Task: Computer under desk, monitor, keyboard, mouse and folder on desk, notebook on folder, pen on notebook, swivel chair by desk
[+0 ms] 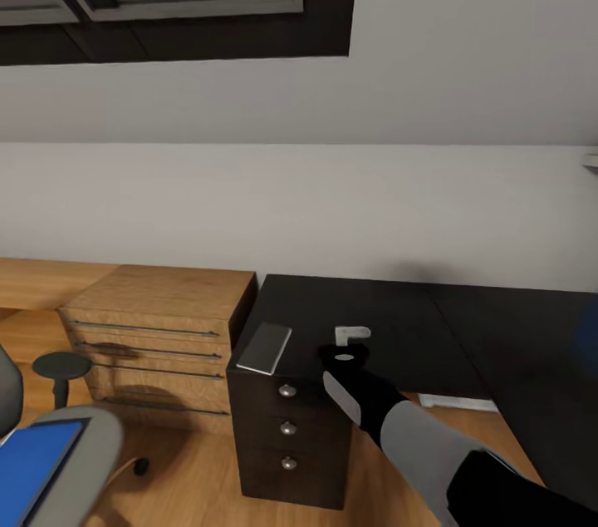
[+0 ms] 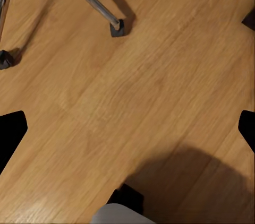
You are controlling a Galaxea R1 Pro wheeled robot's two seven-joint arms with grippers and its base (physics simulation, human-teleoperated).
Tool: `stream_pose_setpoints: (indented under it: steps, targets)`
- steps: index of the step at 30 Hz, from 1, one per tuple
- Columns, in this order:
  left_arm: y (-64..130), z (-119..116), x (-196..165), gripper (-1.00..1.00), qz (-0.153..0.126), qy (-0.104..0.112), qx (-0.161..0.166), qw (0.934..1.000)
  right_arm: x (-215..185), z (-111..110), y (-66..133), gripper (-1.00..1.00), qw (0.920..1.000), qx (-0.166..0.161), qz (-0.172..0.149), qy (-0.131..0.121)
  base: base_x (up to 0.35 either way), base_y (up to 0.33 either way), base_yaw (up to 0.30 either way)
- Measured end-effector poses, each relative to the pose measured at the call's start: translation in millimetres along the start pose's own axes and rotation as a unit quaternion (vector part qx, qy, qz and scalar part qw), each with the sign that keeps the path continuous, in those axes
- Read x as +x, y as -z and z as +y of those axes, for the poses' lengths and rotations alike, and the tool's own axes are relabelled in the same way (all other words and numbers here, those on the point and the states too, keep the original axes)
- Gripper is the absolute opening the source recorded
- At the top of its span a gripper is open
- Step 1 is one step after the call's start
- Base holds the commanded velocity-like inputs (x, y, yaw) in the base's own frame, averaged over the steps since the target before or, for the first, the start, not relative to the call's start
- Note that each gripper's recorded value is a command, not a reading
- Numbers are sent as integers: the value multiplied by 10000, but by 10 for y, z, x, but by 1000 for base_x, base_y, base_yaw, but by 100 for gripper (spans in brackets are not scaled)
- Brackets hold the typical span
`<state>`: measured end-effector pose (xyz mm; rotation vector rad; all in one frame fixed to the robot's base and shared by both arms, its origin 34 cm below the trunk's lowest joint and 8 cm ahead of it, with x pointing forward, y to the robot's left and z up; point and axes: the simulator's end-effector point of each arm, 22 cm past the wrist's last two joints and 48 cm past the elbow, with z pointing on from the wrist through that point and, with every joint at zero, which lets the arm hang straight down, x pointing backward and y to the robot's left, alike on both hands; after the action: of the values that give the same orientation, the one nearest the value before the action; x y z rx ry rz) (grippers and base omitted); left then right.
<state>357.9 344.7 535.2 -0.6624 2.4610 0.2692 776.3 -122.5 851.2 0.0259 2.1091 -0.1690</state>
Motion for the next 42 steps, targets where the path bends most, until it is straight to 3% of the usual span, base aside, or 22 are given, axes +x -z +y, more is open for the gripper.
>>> stream_pose_setpoints:
  steps: [13, 17, 18, 21, 37, 42]
  targets:
    - [3, -13, -4, 100, -14, 17, 5, 10000, 376, -15, -91, 100, 9988, -249, 419, 35, 324, 27, 0]
    - [2, -13, -3, 100, -10, 18, 4, 10000, 446, -62, -114, 100, 9976, -242, 591, -275, 125, 58, 0]
    - [-2, -12, -41, 100, -40, 52, -9, 10000, 510, -73, -114, 100, 9961, -240, 759, -387, 14, 7, 0]
    - [-16, -29, -75, 100, -80, 99, -2, 9999, 551, -77, -120, 100, 9955, -237, 827, -404, 5, 2, 0]
    - [-228, -50, 65, 100, -106, 118, 15, 9999, 778, -53, -249, 100, 9954, -231, 827, -430, 0, 0, 0]
    - [-292, -58, 52, 100, -259, 159, 20, 9995, 850, -46, -290, 100, 9954, -229, 819, -437, 0, 0, 0]
